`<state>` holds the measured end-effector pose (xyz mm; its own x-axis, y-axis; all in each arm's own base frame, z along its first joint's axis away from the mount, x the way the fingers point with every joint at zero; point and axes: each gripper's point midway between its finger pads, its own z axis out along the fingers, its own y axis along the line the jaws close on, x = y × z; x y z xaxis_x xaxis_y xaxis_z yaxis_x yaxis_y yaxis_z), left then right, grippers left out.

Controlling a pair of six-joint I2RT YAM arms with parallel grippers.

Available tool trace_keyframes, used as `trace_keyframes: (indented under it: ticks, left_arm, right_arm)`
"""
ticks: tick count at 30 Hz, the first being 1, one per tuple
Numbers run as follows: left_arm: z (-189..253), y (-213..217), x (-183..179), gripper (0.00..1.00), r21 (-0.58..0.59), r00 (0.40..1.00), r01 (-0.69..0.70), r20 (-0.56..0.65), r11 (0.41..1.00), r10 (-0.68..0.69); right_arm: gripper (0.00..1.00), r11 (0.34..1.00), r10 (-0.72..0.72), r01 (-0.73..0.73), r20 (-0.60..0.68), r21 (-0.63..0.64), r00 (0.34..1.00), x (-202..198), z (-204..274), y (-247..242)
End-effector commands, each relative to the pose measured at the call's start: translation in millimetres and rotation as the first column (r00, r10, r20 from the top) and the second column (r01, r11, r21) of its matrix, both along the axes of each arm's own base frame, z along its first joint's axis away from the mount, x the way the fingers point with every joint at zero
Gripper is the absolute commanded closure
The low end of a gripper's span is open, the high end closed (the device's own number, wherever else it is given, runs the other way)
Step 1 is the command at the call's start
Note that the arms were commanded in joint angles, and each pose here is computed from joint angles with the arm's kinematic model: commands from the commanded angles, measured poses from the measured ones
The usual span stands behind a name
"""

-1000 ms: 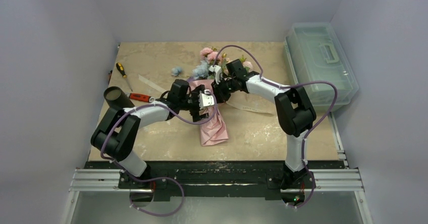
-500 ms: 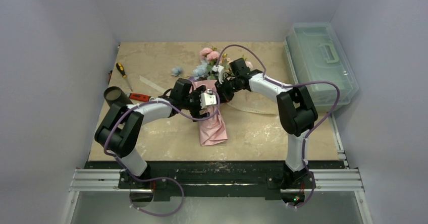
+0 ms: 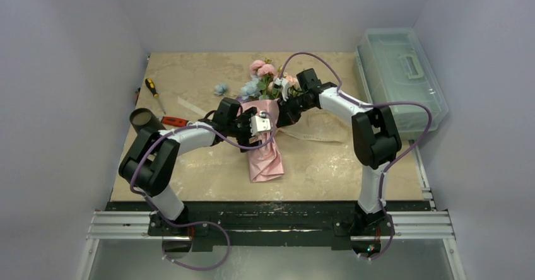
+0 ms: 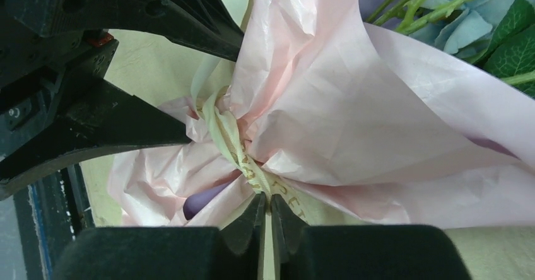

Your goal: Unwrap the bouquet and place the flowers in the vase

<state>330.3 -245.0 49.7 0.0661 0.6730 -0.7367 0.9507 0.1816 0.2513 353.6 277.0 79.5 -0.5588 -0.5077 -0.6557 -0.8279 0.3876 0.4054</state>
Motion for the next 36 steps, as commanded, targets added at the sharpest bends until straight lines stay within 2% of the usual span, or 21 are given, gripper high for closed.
trace_keyframes:
  ticks: [1, 5, 8, 13, 16, 19, 23, 26, 36]
  left_arm:
    - [-20.7, 13.8, -11.2, 0.07, 0.075, 0.998, -0.012, -0.065, 0.997, 0.017]
    - [-19.7, 13.3, -11.8, 0.06, 0.071, 0.998, -0.009, -0.064, 0.997, 0.014]
    - [-19.1, 12.6, -11.9, 0.06, 0.068, 0.998, -0.008, -0.066, 0.998, 0.012]
    - [-19.4, 13.2, -13.3, 0.06, 0.069, 0.997, -0.009, -0.07, 0.998, 0.014]
    - [-18.1, 12.8, -13.0, 0.06, 0.065, 0.998, -0.01, -0.068, 0.998, 0.014]
    - [-17.7, 12.5, -12.6, 0.06, 0.063, 0.998, -0.012, -0.067, 0.998, 0.016]
    - [-17.1, 12.4, -12.1, 0.06, 0.062, 0.998, -0.015, -0.068, 0.998, 0.019]
    - [-16.1, 12.8, -11.5, 0.06, 0.066, 0.998, -0.016, -0.067, 0.998, 0.021]
    - [-12.7, 13.5, -13.2, 0.08, 0.061, 0.998, -0.02, -0.065, 0.998, 0.024]
  right_arm:
    - [0.81, 0.995, 0.01, -0.016, 0.061, 0.097, 0.998, 4.9, 48.9, 15.4]
    - [0.61, 0.991, 0.005, -0.012, 0.053, 0.134, 0.999, 4.8, 58.9, 23.8]
    - [0.53, 0.99, 0.009, -0.017, 0.06, 0.143, 0.998, 5.2, 61.9, 28.8]
    - [0.54, 0.986, 0.024, -0.033, 0.057, 0.162, 0.998, 5.1, 65.3, 40.5]
    - [0.5, 0.988, 0.027, -0.035, 0.056, 0.151, 0.998, 4.6, 61.4, 49.2]
    - [0.47, 0.992, 0.028, -0.034, 0.051, 0.125, 0.998, 4.6, 50.5, 57.3]
    - [0.47, 0.995, 0.029, -0.033, 0.047, 0.096, 0.998, 4.9, 35.2, 58.4]
    - [0.54, 0.997, 0.031, -0.034, 0.045, 0.073, 0.999, 5.2, 26.7, 55.8]
    - [1.0, 0.997, 0.043, -0.047, 0.074, 0.057, 0.996, 4.5, 32.8, 49.7]
